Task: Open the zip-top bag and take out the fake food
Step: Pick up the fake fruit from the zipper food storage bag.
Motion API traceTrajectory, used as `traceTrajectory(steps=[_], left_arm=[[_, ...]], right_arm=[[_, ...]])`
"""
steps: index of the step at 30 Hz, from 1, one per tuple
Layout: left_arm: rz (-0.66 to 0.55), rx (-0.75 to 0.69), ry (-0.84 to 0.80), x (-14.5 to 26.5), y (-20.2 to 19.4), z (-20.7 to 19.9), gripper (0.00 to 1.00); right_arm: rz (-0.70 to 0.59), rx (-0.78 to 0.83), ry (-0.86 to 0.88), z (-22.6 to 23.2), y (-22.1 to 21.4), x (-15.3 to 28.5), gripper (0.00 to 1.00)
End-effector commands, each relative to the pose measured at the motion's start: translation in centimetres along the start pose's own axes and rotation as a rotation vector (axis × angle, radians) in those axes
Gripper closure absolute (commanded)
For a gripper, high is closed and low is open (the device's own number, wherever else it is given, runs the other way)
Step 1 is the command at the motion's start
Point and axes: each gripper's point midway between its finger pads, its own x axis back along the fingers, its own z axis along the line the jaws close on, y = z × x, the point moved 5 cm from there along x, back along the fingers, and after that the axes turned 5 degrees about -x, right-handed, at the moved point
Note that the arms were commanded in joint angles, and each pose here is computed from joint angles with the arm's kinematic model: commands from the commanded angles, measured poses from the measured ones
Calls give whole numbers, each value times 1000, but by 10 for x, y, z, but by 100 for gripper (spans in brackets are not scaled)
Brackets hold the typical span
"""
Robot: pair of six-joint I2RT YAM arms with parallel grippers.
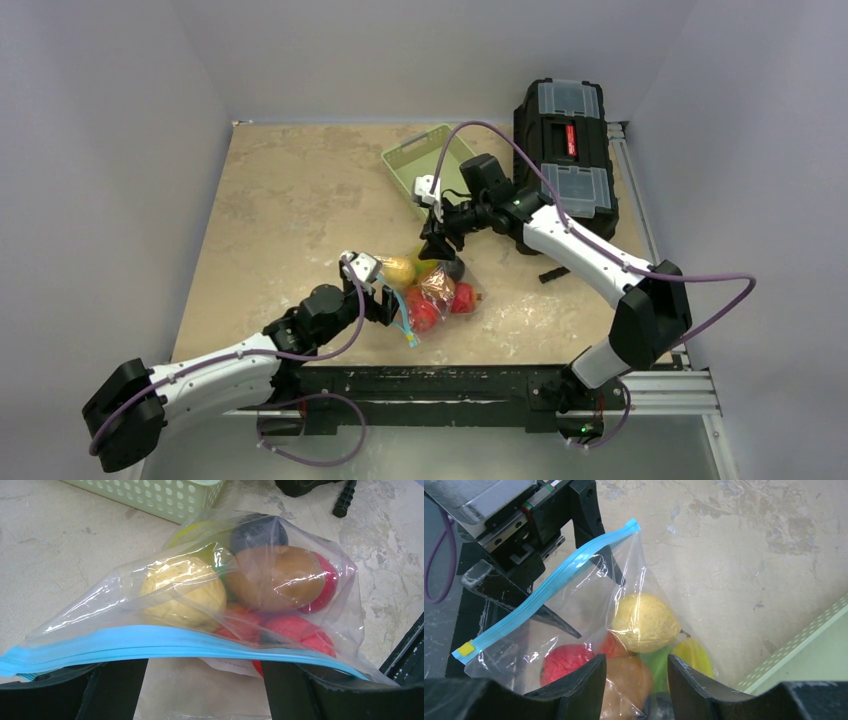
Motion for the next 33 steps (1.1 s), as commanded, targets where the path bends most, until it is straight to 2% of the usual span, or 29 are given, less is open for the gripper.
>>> traceTrajectory(steps=[1,18,24,27,31,33], left_arm=[[-68,-19,-32,-1,12,-4,22],[-81,-29,-46,1,15,-5,22],[-82,-37,-37,2,13,-3,24],[-77,-38,-31,2,12,-2,28],[-64,-38,-11,1,11,0,40],[-53,-38,8,0,10,2,41]], right_arm=[[-31,52,-38,-4,16,8,53],[28,99,-53,-28,18,-5,53],[62,52,-79,-43,13,-19,62],[71,35,-97,-47,11,-24,65],[94,33,-119,-49,7,-33,67],[110,38,-132,-48,5,-40,68]])
